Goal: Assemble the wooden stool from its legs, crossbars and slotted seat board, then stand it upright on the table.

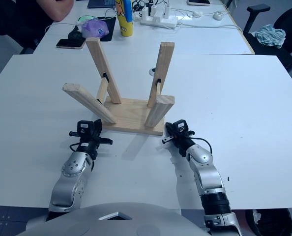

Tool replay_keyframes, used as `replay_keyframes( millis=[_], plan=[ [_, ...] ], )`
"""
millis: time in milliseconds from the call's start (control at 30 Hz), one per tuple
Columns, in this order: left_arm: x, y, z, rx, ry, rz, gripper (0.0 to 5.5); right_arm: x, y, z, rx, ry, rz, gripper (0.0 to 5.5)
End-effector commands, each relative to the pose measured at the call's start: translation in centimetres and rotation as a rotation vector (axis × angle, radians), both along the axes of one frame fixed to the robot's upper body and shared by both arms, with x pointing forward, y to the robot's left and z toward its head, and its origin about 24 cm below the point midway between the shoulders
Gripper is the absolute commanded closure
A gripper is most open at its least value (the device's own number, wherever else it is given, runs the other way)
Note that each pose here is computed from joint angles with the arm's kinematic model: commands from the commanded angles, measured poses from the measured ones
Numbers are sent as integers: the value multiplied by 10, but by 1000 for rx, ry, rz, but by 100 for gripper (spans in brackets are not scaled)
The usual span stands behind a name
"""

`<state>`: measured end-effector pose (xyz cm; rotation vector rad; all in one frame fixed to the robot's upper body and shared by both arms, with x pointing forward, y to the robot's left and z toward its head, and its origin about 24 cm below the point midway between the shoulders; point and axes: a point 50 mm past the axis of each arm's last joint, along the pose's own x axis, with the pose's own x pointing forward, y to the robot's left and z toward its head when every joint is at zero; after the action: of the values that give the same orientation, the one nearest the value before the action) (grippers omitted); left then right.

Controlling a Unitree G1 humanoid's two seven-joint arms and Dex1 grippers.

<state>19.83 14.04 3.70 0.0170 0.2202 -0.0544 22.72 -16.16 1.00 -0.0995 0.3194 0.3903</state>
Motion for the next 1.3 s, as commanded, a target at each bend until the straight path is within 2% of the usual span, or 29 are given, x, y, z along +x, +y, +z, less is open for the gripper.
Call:
replay_keyframes(
  millis=[33,233,500,667,933,1067,1300],
  plan=[
    [-4,1,-3,-13,9,5,546,5,-10,0,-36,7,-102,550],
    [-7,-1,-8,-24,44,-40,546,6,-5,-5,-24,30,-169,550],
    [4,37,24,147,-150,71,546,-2,-2,-10,-29,35,-184,550],
    [21,39,1,170,-7,-10,546,-1,11,-9,-6,41,-112,550],
    [40,31,-29,126,154,-113,546,12,18,-4,-7,32,-35,550],
    [31,15,-34,50,217,-189,546,13,18,-5,-13,38,-37,550],
    [17,-18,-21,-49,247,-337,546,14,16,-10,-10,47,-75,550]
  ],
)
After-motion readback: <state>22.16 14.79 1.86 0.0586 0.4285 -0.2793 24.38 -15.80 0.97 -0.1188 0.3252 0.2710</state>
